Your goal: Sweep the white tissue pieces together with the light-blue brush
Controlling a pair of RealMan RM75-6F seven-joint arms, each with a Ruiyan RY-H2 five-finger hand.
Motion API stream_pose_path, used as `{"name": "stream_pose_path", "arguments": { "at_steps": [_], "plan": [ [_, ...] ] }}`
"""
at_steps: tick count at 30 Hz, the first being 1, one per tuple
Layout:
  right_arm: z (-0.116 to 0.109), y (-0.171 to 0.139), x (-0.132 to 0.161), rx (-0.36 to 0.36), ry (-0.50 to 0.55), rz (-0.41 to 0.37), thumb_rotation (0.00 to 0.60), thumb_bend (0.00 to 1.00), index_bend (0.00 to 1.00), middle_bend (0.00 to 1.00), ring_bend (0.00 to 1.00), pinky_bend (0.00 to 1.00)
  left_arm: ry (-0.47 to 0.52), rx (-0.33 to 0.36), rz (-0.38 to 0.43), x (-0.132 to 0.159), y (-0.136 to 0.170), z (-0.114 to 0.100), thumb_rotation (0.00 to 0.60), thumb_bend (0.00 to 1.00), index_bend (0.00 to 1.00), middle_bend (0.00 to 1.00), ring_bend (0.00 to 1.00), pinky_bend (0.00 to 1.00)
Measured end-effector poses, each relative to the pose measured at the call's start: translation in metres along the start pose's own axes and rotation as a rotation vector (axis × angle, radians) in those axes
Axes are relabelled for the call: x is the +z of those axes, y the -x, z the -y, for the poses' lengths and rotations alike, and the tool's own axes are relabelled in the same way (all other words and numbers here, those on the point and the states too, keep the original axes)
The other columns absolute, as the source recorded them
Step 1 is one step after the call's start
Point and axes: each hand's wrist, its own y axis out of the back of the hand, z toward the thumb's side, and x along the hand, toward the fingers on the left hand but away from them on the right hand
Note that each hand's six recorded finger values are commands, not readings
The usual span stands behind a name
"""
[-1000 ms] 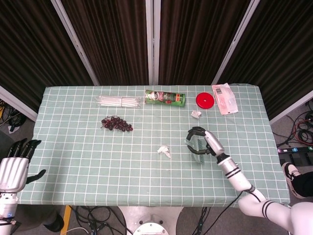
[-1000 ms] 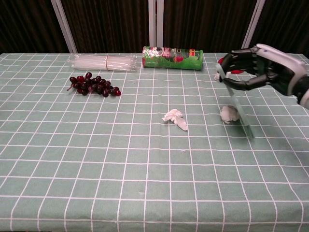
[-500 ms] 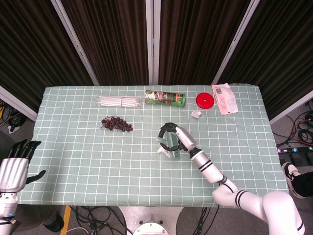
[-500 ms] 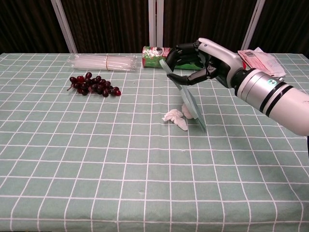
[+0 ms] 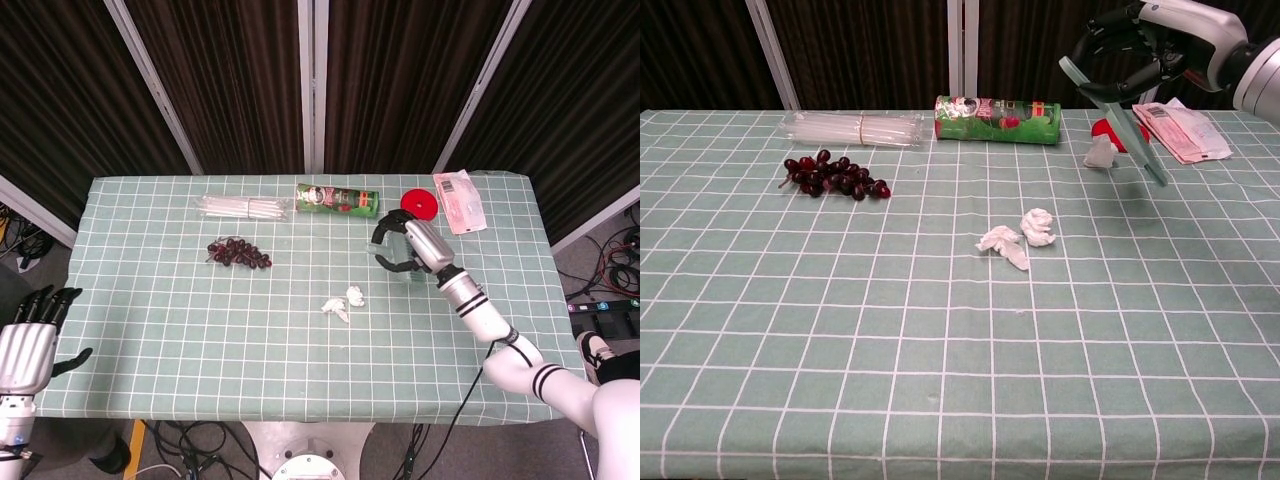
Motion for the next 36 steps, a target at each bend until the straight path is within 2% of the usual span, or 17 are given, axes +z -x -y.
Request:
{"name": "stream_pose_path", "arguments": {
  "at_steps": [4, 9, 14, 18, 22, 27, 30, 36],
  "plan": [
    [-0.013, 0.015, -0.021, 0.015, -0.074, 0.07, 0.6, 0.33, 0.68, 0.58, 0.25, 0.15, -0.007, -0.004, -0.009, 0.001, 0.0, -0.001, 0.6, 0.04, 0.15, 0.16, 0.1, 0.13],
    [-0.018, 0.034, -0.039, 0.031, -0.111, 0.134, 0.6, 0.33, 0.69, 0.58, 0.25, 0.15, -0.012, -0.005, -0.02, 0.003, 0.0, -0.003, 0.6, 0.04, 0.15, 0.16, 0.1, 0.14],
    [-0.009, 0.055, -0.046, 0.077, -0.113, 0.178, 0.6, 0.33, 0.7, 0.58, 0.25, 0.15, -0.022, -0.004, -0.03, 0.002, 0.001, -0.005, 0.6, 0.04, 0.15, 0.16, 0.1, 0.14],
    [0.008, 0.066, -0.043, 0.133, -0.093, 0.184, 0.6, 0.33, 0.71, 0.59, 0.25, 0.15, -0.026, -0.003, -0.036, 0.003, 0.002, -0.007, 0.6, 0.04, 0.15, 0.16, 0.1, 0.14],
    [0.029, 0.07, -0.04, 0.194, -0.057, 0.183, 0.6, 0.34, 0.74, 0.6, 0.25, 0.15, -0.032, -0.003, -0.039, 0.003, 0.003, -0.008, 0.6, 0.04, 0.15, 0.16, 0.1, 0.13],
    [0.044, 0.07, -0.036, 0.231, 0.012, 0.168, 0.6, 0.35, 0.75, 0.61, 0.25, 0.15, -0.036, 0.002, -0.036, 0.004, 0.003, -0.011, 0.6, 0.04, 0.15, 0.16, 0.1, 0.14],
    [0.051, 0.067, -0.03, 0.258, 0.061, 0.134, 0.6, 0.35, 0.75, 0.61, 0.25, 0.15, -0.036, 0.0, -0.041, 0.003, 0.003, -0.01, 0.6, 0.04, 0.15, 0.16, 0.1, 0.13],
    [0.058, 0.048, -0.013, 0.31, 0.135, 0.002, 0.6, 0.35, 0.75, 0.61, 0.25, 0.15, -0.032, 0.004, -0.034, 0.003, 0.004, -0.01, 0.6, 0.04, 0.15, 0.16, 0.1, 0.14]
  ]
}}
